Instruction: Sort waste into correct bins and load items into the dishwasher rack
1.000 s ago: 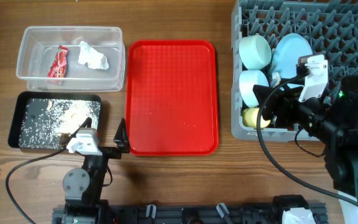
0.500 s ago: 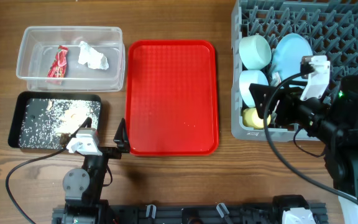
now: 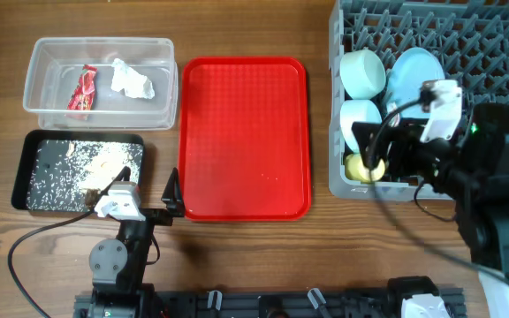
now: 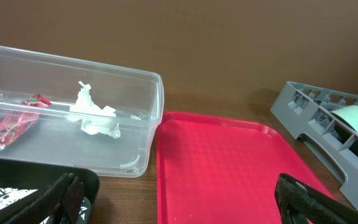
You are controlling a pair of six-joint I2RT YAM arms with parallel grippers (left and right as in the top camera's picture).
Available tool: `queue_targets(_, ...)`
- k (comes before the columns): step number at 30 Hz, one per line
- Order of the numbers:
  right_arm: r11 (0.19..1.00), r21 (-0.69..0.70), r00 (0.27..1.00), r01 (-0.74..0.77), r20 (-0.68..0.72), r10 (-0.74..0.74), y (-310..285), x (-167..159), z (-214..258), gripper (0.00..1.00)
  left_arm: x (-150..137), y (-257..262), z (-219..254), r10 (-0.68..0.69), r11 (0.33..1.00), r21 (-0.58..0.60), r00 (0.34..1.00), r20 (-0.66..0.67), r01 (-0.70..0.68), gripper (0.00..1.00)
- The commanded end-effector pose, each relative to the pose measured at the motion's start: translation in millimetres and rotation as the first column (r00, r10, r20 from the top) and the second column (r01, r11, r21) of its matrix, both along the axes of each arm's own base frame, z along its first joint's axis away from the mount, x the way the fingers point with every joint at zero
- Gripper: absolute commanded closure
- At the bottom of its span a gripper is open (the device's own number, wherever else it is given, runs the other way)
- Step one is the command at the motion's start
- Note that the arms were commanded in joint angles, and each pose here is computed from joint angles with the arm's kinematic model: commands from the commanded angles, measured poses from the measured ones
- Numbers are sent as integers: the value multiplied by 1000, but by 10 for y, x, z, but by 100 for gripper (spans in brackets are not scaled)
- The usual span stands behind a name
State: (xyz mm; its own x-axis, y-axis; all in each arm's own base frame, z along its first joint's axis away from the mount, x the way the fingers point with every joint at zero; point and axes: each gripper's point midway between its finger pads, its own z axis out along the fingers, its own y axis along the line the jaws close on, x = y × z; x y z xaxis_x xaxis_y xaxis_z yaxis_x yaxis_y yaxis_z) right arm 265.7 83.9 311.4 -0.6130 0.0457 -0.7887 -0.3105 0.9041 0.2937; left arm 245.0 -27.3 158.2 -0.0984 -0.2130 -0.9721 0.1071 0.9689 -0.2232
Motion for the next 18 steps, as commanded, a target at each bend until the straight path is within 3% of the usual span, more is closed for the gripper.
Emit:
queue_targets(1,959,-251,963,-131,198,184,1,-149,149,0,-1,5,-20,-2,1000,15,1000,-2,2,0)
queue_targets(8,944,-315,887,-93,405,223,-17,-357,-202,0,-1,5,-20,-2,1000,15,1000,-2,2,0)
queue_targets(13,946,-315,865,-81,449,224,-26,-510,-824,0,-1,6,-20,-2,1000,15,1000,-2,2,0)
queue_targets(18,947,-315,834,-55,507,217,-41,-573,-1111,0,-1,5,-20,-2,1000,15,1000,-2,2,0)
